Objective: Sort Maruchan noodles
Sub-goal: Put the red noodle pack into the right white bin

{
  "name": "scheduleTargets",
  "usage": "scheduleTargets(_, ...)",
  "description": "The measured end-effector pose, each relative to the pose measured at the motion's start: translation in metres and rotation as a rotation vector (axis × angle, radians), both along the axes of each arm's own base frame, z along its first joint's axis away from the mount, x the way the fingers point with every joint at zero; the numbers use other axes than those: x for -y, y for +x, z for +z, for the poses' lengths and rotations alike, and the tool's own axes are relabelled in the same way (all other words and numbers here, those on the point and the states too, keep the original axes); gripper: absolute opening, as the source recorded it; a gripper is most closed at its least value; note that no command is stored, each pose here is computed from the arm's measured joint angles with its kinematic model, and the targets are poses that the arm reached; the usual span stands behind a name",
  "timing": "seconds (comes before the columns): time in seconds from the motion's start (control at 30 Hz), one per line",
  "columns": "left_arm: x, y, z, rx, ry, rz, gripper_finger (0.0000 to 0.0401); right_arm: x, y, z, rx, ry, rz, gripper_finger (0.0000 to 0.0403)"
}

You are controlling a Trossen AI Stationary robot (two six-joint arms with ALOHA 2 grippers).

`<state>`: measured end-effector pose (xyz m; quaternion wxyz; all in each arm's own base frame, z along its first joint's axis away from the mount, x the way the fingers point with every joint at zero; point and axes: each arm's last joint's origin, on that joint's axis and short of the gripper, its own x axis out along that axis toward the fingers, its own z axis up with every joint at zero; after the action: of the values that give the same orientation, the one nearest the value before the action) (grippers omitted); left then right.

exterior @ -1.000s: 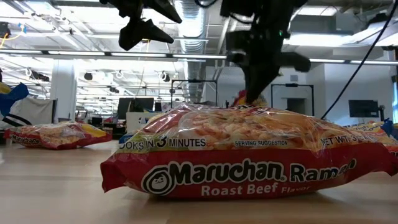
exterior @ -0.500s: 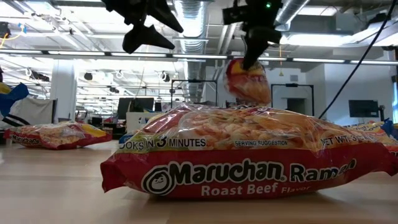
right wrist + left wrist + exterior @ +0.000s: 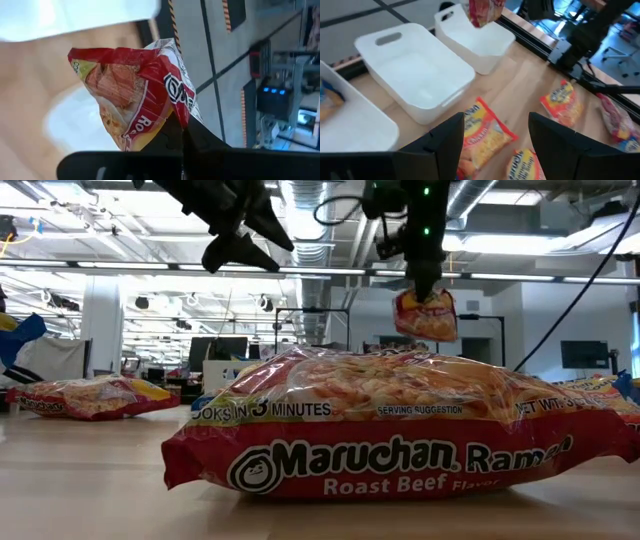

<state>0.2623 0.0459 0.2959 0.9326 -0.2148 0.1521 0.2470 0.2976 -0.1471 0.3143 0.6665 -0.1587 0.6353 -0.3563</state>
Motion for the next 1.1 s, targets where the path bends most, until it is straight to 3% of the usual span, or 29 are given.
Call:
scheduleTargets(0.3, -0.030, -0.007, 0.000, -0.016, 0.028, 0.100, 0.0208, 0.073, -0.033, -0.015, 0.045, 0.063, -0.064, 0.0005)
scheduleTargets(0.7, -0.061, -0.019, 0.000, -0.027, 0.040, 0.213, 0.0208, 0.100, -0.037, -0.034, 0.106, 0.114, -0.001, 0.0005)
scheduleTargets(1.1, -0.074, -0.025, 0.000, -0.030, 0.038, 0.266, 0.0208, 0.119, -0.032, -0.074, -0.015, 0.193, 0.009, 0.0005)
